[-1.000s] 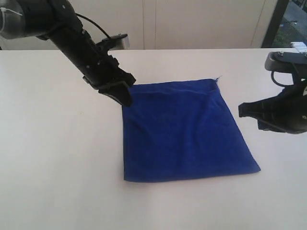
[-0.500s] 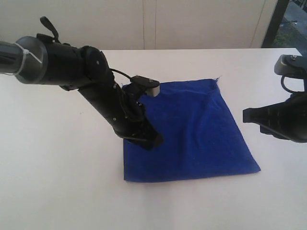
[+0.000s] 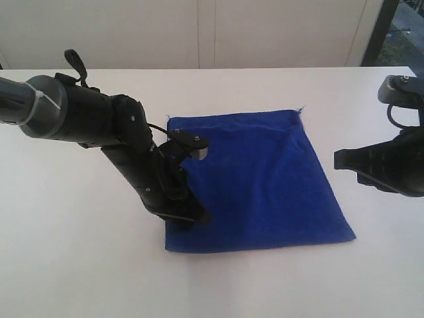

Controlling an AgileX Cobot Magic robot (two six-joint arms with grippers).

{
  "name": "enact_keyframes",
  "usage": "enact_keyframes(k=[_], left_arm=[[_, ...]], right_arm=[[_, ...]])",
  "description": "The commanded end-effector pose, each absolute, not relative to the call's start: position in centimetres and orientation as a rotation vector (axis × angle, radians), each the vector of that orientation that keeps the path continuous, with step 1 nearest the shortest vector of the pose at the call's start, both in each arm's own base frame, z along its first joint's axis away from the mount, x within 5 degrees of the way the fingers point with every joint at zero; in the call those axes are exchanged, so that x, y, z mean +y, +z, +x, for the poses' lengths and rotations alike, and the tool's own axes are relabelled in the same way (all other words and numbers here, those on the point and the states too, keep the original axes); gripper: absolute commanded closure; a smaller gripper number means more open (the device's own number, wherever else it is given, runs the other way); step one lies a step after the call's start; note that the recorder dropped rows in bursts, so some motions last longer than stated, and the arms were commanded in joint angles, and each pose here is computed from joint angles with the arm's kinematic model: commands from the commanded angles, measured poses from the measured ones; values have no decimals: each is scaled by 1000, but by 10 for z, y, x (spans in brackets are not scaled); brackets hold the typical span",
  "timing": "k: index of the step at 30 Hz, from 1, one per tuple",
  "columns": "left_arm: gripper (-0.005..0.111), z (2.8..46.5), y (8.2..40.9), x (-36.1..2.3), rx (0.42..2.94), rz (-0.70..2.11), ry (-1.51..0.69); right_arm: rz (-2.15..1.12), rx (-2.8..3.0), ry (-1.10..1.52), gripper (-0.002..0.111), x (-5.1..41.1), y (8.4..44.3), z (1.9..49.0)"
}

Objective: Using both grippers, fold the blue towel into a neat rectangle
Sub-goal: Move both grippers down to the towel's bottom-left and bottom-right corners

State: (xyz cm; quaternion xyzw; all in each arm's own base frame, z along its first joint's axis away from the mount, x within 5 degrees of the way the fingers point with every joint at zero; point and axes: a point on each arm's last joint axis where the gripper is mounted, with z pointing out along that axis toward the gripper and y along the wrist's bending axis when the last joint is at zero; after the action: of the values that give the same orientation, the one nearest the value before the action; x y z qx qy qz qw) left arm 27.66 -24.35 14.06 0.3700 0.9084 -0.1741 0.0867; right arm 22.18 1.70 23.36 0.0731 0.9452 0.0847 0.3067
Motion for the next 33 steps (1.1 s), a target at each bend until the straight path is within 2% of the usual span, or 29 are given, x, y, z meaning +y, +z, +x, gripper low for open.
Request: enact_keyframes(k=[1, 9, 13, 22, 25, 28, 30, 33], left_arm=[[107, 266, 119, -224, 2857, 1261, -298], [107, 264, 119, -219, 2899, 1275, -234], [107, 264, 137, -219, 2848, 1257, -251], [107, 249, 231, -207, 2605, 1158, -326], [107, 239, 251, -200, 2585, 1166, -338], [107, 222, 277, -189, 2510, 1293, -332], [107, 205, 306, -177, 2393, 1331, -335], [107, 191, 323, -167, 2290, 1428, -318]], right_arm=[[177, 2499, 220, 108, 17, 233, 221], [175, 2499, 219, 108, 17, 233, 221], [176, 2472, 216, 108, 17, 235, 222], [81, 2370, 198, 108, 16, 263, 201], [-2, 2400, 185, 108, 17, 268, 187], [-93, 2436, 173, 108, 18, 273, 172], [-150, 2439, 166, 108, 19, 277, 162], [-245, 2465, 167, 108, 21, 275, 161]])
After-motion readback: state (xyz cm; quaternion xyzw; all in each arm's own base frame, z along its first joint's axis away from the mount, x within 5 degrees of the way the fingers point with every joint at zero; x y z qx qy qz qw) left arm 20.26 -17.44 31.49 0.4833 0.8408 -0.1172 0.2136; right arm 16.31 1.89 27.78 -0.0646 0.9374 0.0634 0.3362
